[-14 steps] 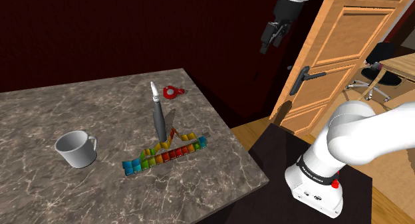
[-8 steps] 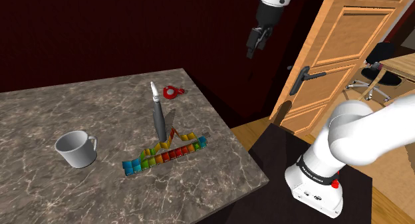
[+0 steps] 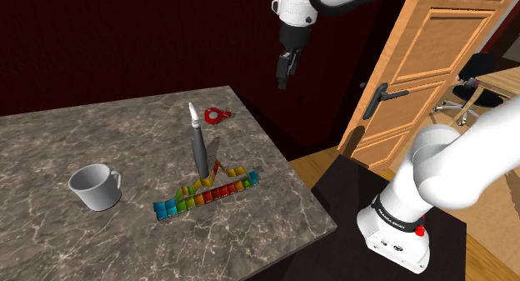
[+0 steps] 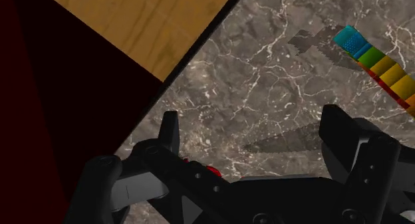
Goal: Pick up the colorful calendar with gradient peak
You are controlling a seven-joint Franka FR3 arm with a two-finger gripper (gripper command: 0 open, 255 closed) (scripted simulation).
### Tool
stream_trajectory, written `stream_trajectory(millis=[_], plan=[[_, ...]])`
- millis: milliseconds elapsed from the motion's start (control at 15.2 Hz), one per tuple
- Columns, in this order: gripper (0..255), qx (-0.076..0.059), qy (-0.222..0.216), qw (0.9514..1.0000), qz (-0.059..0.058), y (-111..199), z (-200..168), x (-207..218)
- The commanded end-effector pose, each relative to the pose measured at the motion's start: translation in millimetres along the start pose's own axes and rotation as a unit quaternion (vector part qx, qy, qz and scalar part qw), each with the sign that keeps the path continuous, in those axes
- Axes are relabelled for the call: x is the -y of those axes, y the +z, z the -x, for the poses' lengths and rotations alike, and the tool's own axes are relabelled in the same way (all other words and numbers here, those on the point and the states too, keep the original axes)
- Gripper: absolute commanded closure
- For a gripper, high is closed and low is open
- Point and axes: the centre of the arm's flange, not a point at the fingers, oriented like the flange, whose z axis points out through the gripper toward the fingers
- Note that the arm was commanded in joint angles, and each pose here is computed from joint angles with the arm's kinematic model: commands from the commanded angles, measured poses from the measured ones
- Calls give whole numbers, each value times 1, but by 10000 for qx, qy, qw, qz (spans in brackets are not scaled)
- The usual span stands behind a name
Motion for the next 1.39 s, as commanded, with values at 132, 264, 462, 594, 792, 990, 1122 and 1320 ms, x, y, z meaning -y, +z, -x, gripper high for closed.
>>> stream_trajectory(millis=[132, 264, 462, 594, 792, 990, 1122, 1320], plan=[[0, 155, -649, 9978, 14, 22, -40, 37], [0, 231, -967, 9950, 22, 33, -57, 57], [0, 345, -1443, 9889, 35, 50, -78, 89], [0, 420, -1758, 9835, 43, 62, -91, 112], [0, 532, -2227, 9734, 56, 80, -107, 146], [0, 643, -2690, 9610, 68, 98, -119, 183], [0, 716, -2996, 9514, 76, 111, -124, 207], [0, 824, -3448, 9350, 88, 129, -130, 245]])
